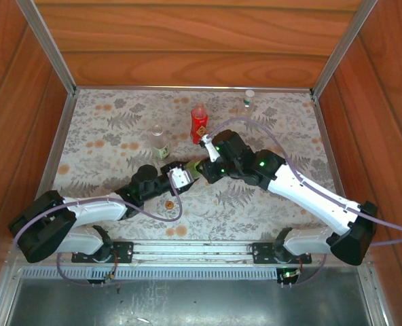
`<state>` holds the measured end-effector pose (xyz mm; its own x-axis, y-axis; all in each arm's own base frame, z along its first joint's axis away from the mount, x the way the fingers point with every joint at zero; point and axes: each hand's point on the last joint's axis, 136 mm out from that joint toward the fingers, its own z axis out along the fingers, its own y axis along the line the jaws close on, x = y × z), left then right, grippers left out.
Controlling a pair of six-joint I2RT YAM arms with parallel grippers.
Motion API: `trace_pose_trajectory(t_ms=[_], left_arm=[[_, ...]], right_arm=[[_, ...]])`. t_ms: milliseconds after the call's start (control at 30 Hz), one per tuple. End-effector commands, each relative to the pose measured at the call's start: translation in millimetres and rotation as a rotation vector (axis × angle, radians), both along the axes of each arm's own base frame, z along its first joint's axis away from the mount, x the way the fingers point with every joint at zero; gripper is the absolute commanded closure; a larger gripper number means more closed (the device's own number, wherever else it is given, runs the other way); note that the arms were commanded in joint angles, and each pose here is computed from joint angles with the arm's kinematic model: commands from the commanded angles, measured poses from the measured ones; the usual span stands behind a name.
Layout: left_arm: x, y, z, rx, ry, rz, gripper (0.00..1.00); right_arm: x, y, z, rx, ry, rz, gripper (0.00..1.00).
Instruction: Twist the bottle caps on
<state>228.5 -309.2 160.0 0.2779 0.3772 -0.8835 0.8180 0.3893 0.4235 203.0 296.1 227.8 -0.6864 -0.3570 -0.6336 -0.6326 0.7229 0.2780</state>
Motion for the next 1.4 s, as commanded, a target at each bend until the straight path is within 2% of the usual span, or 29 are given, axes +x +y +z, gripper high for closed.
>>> trace_pose_trajectory(t_ms=[0,33,100,200,300,433,600,900,1100,1233,1300,1367], left_arm=[[-0.6,-10.5,18.6,-0.019,-0.073,-0.029,0.41],[-1.3,-9.8,16.0,-0.011,-0.075,-0.03,0.41],[-3.1,-8.5,12.5,0.005,-0.087,-0.037,0.41],[-6.3,-5.1,11.7,0.014,-0.102,-0.042,0.41],[-10.4,-2.3,11.3,0.026,-0.118,-0.053,0.41],[-16.9,0.4,9.4,0.044,-0.136,-0.078,0.41],[-23.7,1.4,11.0,0.052,-0.149,-0.109,0.41],[-30.2,0.7,8.8,0.069,-0.141,-0.144,0.41],[-29.7,1.1,13.7,0.057,-0.141,-0.139,0.41],[-29.3,2.2,11.8,0.063,-0.138,-0.133,0.41],[-26.8,3.0,12.9,0.061,-0.137,-0.118,0.41],[-21.5,4.8,13.6,0.063,-0.136,-0.086,0.41]], right_arm=[[-13.3,5.0,9.5,0.129,0.16,-0.106,0.68],[-17.0,4.6,14.3,0.125,0.095,-0.023,0.58],[-18.7,-4.9,19.3,0.1,-0.03,0.059,0.48],[-18.4,-19.7,28.0,0.051,-0.219,0.172,0.42],[-34.0,-22.4,33.8,-0.042,-0.428,0.452,0.41],[-49.3,-24.0,33.4,-0.151,-0.612,0.747,0.41],[-35.7,-24.6,22.1,-0.336,-0.689,0.9,0.44],[-25.8,-6.6,14.4,-0.349,-0.685,0.954,0.61],[-27.6,-0.9,6.6,-0.335,-0.66,0.981,0.61],[-28.7,1.2,6.6,-0.322,-0.647,0.978,0.71],[-25.4,1.6,9.3,-0.307,-0.62,0.919,0.8],[-15.7,4.3,15.2,-0.267,-0.569,0.77,0.88]])
